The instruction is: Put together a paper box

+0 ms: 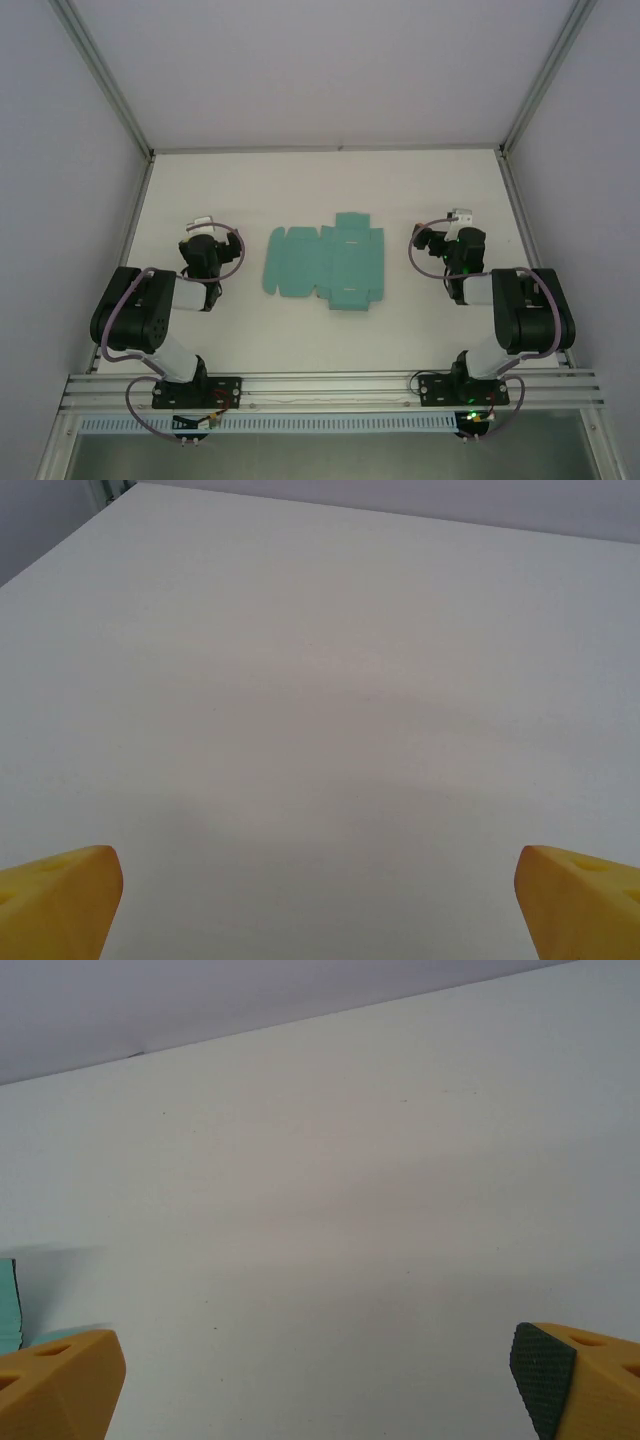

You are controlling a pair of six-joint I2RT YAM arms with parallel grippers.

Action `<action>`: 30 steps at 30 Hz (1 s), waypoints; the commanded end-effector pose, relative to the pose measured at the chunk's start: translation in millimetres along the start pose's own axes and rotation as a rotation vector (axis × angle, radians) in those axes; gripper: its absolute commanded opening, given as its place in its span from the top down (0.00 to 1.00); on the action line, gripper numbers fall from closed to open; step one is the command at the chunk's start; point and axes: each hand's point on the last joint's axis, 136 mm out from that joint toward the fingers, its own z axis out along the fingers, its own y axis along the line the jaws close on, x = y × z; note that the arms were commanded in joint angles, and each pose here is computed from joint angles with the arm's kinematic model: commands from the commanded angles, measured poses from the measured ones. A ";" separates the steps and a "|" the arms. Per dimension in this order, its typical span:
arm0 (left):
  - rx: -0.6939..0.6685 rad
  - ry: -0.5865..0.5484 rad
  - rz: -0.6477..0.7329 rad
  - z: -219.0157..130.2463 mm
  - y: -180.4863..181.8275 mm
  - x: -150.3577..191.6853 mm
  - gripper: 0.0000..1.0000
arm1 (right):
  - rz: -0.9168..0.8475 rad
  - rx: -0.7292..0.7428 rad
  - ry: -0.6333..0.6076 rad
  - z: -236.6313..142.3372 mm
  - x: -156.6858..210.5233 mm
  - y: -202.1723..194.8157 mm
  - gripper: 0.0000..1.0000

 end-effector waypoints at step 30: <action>0.099 0.011 0.023 1.4 -15.1 -3.4 0.00 | -0.003 -0.018 -0.022 0.2 -6.5 3.7 0.00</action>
